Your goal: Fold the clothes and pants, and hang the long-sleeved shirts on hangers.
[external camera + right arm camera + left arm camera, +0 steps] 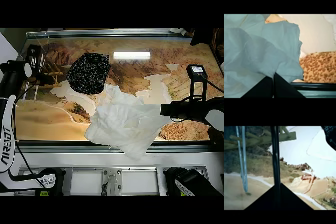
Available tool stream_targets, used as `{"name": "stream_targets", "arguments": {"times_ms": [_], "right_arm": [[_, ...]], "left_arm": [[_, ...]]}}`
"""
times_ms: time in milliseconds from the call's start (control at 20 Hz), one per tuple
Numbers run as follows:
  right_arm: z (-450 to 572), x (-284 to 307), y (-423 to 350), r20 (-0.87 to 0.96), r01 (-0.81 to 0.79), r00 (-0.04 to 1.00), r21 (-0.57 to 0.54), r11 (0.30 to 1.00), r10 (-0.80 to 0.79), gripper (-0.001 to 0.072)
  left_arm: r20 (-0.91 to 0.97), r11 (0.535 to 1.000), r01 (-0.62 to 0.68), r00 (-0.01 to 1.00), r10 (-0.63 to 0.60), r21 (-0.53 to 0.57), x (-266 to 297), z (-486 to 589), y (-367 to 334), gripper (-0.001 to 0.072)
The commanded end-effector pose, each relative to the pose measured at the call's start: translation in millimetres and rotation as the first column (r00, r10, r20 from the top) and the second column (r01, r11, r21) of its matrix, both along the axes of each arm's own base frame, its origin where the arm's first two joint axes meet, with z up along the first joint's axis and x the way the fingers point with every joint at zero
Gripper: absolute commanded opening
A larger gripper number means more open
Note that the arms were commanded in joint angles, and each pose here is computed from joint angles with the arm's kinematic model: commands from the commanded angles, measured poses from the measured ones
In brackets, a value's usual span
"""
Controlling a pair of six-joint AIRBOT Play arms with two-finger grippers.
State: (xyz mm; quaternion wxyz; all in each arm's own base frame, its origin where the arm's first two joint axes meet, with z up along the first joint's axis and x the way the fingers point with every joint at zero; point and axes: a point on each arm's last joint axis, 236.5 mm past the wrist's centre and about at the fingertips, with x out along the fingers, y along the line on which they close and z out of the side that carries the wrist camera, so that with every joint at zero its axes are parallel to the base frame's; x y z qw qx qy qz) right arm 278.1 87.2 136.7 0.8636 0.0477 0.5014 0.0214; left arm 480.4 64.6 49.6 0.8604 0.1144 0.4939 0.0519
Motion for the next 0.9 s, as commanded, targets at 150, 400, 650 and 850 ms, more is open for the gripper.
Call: {"name": "stream_targets", "arguments": {"times_ms": [150,400,650,850], "right_arm": [[0,0,0,0.0,-0.001,1.0,0.0,1.0,0.001,0.0009],[0,0,0,0.0,-0.001,1.0,0.001,1.0,0.001,0.0009],[0,0,0,0.0,-0.001,1.0,0.0,1.0,0.001,0.0008],[0,0,0,0.0,0.0,1.0,0.001,1.0,0.0,0.0008]], "left_arm": [[0.123,1.0,0.027,0.992,-0.026,-0.008,-30,17,-8,0.0009],[0.181,0.982,0.156,0.974,-0.136,-0.102,-52,37,-46,0.0008],[0.236,0.882,0.447,0.882,-0.407,-0.15,-82,64,-104,0.0008],[0.382,0.665,0.679,0.73,-0.567,-0.311,-117,97,-142,0.0008]]}}
